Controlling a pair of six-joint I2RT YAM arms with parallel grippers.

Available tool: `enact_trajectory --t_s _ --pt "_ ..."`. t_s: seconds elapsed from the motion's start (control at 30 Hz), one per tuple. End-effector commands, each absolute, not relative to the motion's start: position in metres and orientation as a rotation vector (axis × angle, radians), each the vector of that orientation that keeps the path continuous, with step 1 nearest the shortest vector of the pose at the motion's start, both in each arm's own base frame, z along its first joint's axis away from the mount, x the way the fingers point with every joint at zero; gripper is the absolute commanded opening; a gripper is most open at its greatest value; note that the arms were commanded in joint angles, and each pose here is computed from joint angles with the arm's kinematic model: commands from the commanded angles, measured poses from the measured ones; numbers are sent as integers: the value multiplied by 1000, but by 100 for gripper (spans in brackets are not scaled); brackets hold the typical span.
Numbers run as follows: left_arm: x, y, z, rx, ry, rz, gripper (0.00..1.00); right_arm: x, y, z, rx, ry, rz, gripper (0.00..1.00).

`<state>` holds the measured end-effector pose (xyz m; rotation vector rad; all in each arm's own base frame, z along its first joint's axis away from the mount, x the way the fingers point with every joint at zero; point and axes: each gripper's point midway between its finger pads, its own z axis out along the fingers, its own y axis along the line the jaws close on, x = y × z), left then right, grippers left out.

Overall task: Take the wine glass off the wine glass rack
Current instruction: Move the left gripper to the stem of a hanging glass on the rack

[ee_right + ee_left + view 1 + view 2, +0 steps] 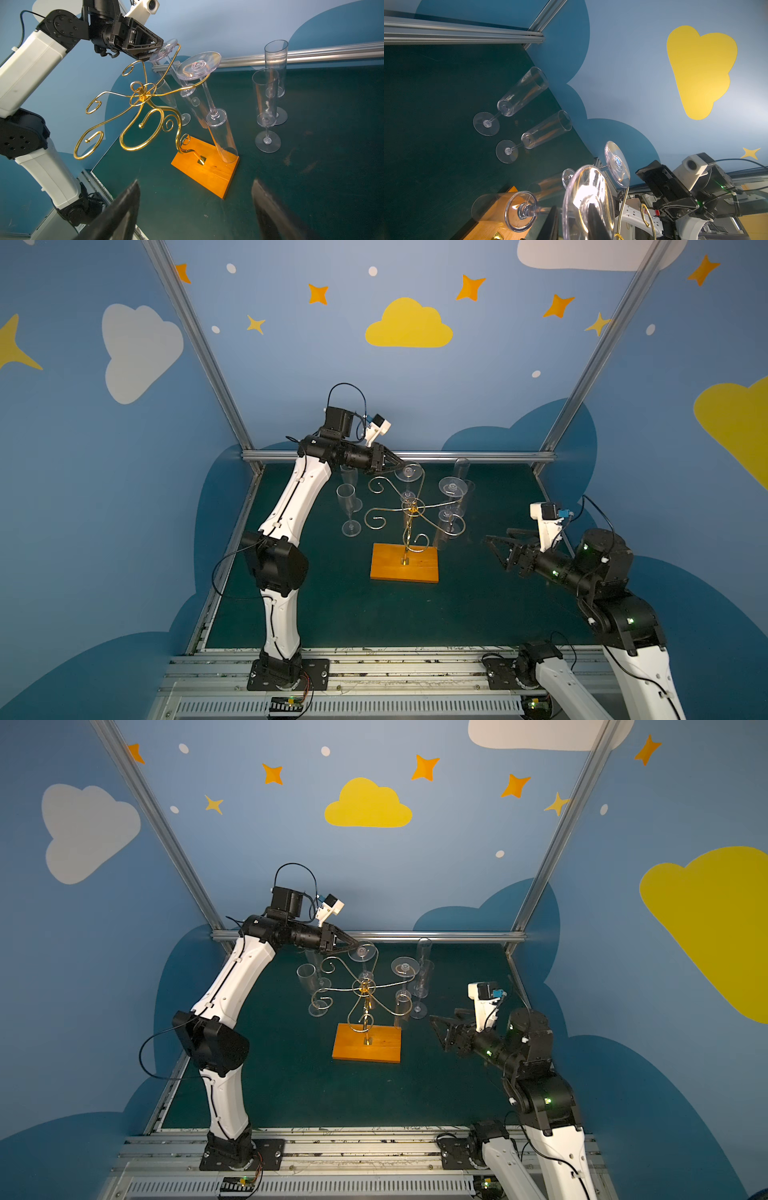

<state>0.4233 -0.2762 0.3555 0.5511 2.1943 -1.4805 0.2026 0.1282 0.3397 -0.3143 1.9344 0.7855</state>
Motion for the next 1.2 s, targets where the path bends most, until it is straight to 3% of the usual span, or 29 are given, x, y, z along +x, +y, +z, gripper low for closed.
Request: enact_trajectory --t_s 0.0,0.93,1.03,1.17 --pt "422 -278 348 558 2218 -1476 23 204 127 339 -319 1921 769 83" --pt "415 -277 362 543 2203 -1462 3 201 124 337 -315 1906 753 83" --pt "412 -282 375 540 2156 -1562 3 200 124 338 -312 1904 755 83" --pt "414 -282 386 514 2135 -1532 3 198 124 339 -310 1901 758 83"
